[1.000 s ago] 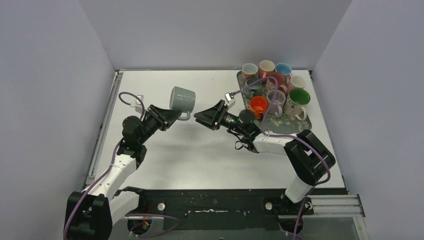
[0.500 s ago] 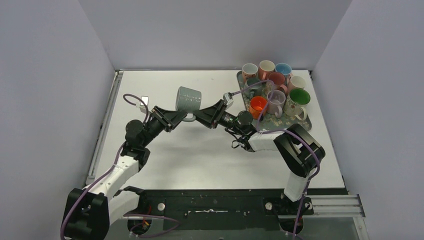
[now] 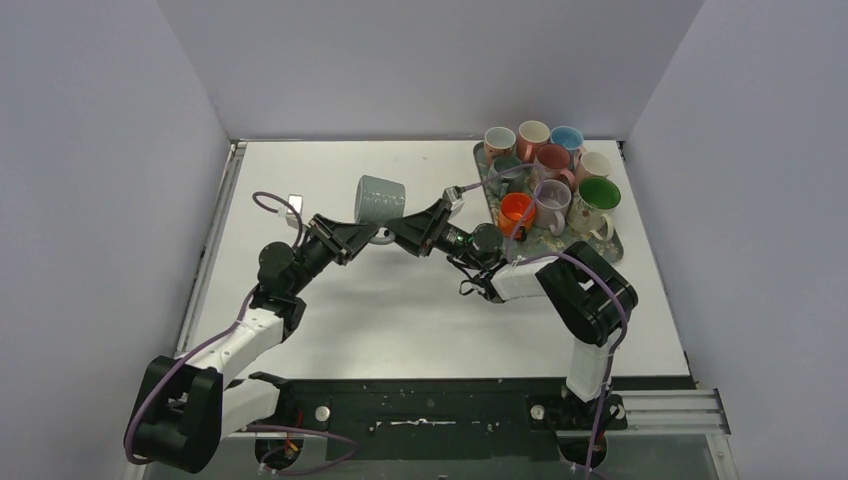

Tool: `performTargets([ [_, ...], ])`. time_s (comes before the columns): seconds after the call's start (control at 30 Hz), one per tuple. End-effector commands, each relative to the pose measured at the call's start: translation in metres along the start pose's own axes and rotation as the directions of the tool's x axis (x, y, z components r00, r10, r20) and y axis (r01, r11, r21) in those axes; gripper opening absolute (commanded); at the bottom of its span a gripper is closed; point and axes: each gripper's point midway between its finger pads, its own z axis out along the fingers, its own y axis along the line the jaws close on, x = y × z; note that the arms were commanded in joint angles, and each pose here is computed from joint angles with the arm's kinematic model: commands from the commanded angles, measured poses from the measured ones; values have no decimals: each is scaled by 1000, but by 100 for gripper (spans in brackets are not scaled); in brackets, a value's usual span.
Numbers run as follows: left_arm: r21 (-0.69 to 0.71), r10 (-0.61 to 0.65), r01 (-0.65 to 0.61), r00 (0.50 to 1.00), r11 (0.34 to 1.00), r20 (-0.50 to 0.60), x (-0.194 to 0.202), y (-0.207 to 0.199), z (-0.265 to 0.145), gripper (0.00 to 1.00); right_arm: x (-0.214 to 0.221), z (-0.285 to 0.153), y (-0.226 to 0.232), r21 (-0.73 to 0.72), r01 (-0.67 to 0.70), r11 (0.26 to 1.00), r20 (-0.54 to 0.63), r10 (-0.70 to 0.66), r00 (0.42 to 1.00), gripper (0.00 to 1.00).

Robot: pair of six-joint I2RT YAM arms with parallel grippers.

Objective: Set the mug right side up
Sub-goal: Turn over the cup at the corner of the board.

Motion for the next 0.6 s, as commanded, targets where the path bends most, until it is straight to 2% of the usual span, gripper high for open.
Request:
performTargets([
  [0.0,225,100,-94,995,970,-13,5,-58,-2,0,0,10,49,-156,73,985,2,-74,997,43],
  [0.23,234,101,-94,995,968,-18,8,-59,-3,0,5,15,56,-182,79,980,-19,-84,996,42],
  [0.33,242,103,-94,994,966,-25,10,-62,-4,0,5,15,55,-175,86,981,-11,-90,996,38],
  [0.5,239,114,-103,993,966,-32,12,-62,-5,0,6,15,57,-183,90,979,-12,-94,995,8],
  [0.57,224,120,-108,992,969,-40,13,-59,-4,0,7,15,60,-201,94,975,-13,-99,995,0],
])
